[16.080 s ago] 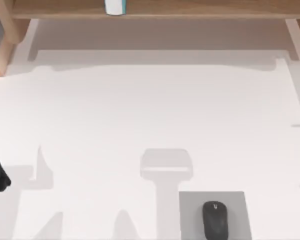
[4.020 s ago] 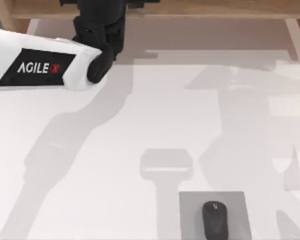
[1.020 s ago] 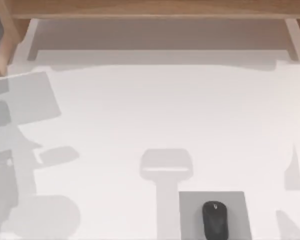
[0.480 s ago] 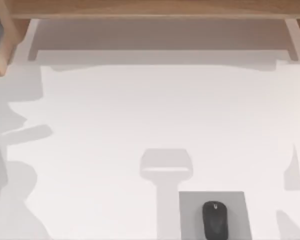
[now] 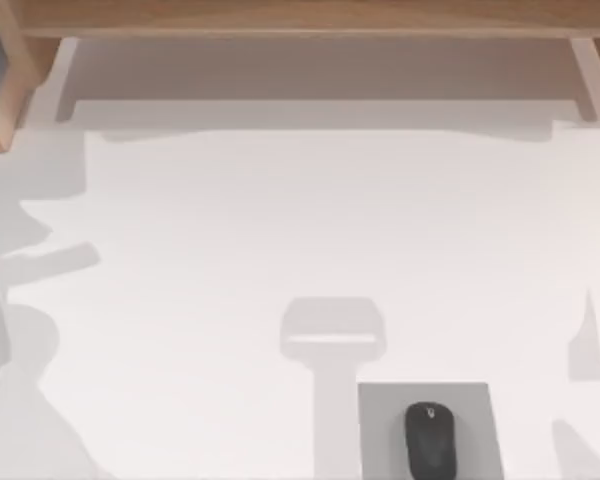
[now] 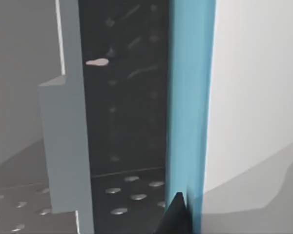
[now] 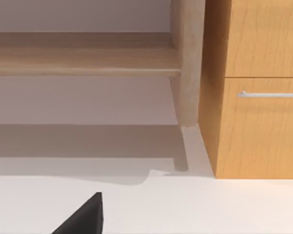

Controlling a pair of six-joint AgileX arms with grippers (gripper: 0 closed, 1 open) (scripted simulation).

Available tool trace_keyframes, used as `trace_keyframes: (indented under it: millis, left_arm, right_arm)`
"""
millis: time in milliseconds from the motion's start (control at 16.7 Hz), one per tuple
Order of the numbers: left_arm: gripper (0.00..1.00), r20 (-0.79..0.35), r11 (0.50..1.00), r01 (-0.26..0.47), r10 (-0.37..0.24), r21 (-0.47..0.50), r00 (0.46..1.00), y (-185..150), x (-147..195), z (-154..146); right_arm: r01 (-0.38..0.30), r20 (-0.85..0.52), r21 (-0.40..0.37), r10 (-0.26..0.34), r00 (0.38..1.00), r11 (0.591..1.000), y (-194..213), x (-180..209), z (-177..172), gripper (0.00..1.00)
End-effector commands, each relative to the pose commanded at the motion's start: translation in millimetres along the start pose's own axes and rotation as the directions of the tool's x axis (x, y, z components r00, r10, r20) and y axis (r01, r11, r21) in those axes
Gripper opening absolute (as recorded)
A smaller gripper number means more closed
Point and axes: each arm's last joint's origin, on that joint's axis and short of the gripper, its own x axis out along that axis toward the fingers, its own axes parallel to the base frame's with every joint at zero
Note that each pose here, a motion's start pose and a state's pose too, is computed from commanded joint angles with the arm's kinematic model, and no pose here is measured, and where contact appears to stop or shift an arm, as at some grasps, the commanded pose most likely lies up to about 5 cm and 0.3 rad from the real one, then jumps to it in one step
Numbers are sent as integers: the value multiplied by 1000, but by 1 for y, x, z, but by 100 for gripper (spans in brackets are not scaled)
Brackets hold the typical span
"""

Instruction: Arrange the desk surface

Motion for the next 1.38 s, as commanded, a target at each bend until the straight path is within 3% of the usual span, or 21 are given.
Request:
trace_keyframes:
  millis: [780, 1380]
  left_arm:
    - [0, 0, 1000, 0, 0, 0, 1000, 3, 30, 0]
    - [75, 0, 1000, 0, 0, 0, 1000, 3, 30, 0]
  right_arm:
    - [0, 0, 0, 0, 1000, 1000, 0, 0, 0, 100]
    - [0, 0, 0, 0, 1000, 1000, 0, 0, 0, 100]
